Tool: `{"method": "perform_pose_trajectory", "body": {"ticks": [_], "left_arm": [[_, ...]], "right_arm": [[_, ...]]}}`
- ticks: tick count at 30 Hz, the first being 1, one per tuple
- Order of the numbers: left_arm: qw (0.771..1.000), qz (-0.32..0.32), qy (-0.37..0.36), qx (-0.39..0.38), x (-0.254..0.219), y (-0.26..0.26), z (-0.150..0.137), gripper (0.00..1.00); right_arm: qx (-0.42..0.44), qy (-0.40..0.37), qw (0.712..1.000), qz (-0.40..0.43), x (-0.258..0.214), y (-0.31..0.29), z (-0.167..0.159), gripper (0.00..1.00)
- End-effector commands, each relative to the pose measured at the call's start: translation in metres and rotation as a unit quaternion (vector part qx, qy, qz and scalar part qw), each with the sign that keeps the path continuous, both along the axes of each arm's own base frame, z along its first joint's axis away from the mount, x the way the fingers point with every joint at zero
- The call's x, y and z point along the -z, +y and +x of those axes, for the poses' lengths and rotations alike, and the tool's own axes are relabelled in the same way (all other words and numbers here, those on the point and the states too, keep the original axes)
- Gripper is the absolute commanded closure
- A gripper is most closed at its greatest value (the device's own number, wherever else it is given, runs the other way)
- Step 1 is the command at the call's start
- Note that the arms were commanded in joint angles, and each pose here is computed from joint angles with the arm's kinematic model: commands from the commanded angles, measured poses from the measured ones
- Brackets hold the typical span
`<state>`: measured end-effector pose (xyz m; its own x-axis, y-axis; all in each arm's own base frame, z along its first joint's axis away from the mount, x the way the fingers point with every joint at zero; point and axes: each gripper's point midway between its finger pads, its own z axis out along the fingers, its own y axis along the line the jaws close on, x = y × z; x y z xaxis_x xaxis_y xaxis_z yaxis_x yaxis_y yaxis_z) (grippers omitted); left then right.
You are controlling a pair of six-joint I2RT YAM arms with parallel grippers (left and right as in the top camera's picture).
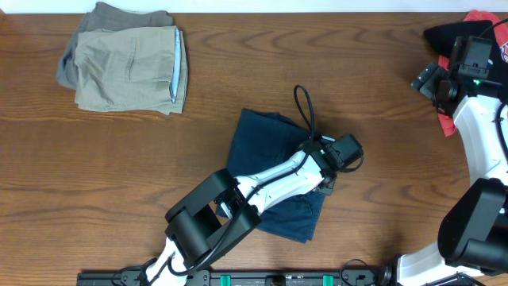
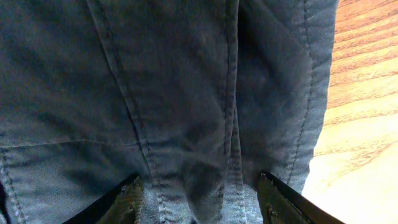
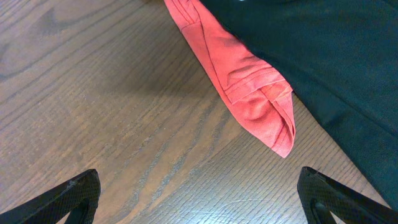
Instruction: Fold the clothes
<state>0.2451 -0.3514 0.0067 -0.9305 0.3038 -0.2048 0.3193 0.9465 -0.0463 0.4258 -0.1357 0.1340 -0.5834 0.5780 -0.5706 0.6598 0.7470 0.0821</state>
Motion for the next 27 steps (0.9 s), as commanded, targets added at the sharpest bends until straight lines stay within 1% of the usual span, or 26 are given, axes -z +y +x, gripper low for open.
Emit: {"method": "perform_pose_trajectory", "body": {"ticks": [1, 2, 5, 6, 10, 12, 14, 17, 22, 23, 27], "left_arm": [[1.000, 0.024, -0.002, -0.005, 0.0107, 0.0106, -0.0005, 0.40], [1.000, 0.025, -0.002, -0.005, 0.0110, 0.0110, -0.0008, 0.45], [1.000, 0.026, -0.003, -0.005, 0.0111, 0.0115, -0.0002, 0.48], [1.000, 0.026, -0.004, -0.005, 0.0111, 0.0115, -0.0002, 0.51], [1.000, 0.027, -0.003, -0.005, 0.0113, 0.0119, -0.0004, 0.56], [1.000, 0.027, -0.003, -0.005, 0.0113, 0.0119, -0.0006, 0.62], [1.000, 0.027, -0.003, -0.005, 0.0113, 0.0119, -0.0006, 0.65], [1.000, 0.027, -0.003, -0.005, 0.0113, 0.0118, -0.0005, 0.73], [1.000, 0.026, -0.003, -0.005, 0.0111, 0.0117, -0.0004, 0.92], [1.000, 0.026, -0.003, -0.005, 0.0102, 0.0117, -0.0005, 0.94], [1.000, 0.021, -0.006, -0.005, 0.0020, 0.0099, 0.0007, 0.94]], "right_arm": [[-0.001, -0.008, 1.000, -0.010, -0.0092, -0.0026, 0.0021, 0.01], [-0.001, -0.008, 1.000, -0.010, -0.0092, -0.0026, 0.0021, 0.01], [-0.001, -0.008, 1.000, -0.010, -0.0092, -0.0026, 0.0021, 0.01], [-0.001, -0.008, 1.000, -0.010, -0.0092, -0.0026, 0.0021, 0.01], [-0.001, -0.008, 1.000, -0.010, -0.0092, -0.0026, 0.0021, 0.01], [-0.001, -0.008, 1.000, -0.010, -0.0092, -0.0026, 0.0021, 0.01], [-0.001, -0.008, 1.000, -0.010, -0.0092, -0.0026, 0.0021, 0.01], [-0.001, -0.008, 1.000, -0.010, -0.0092, -0.0026, 0.0021, 0.01], [-0.001, -0.008, 1.000, -0.010, -0.0092, -0.0026, 0.0021, 0.01], [-0.001, -0.008, 1.000, -0.010, -0.0092, -0.0026, 0.0021, 0.01], [-0.001, -0.008, 1.000, -0.010, -0.0092, -0.0026, 0.0021, 0.01]]}}
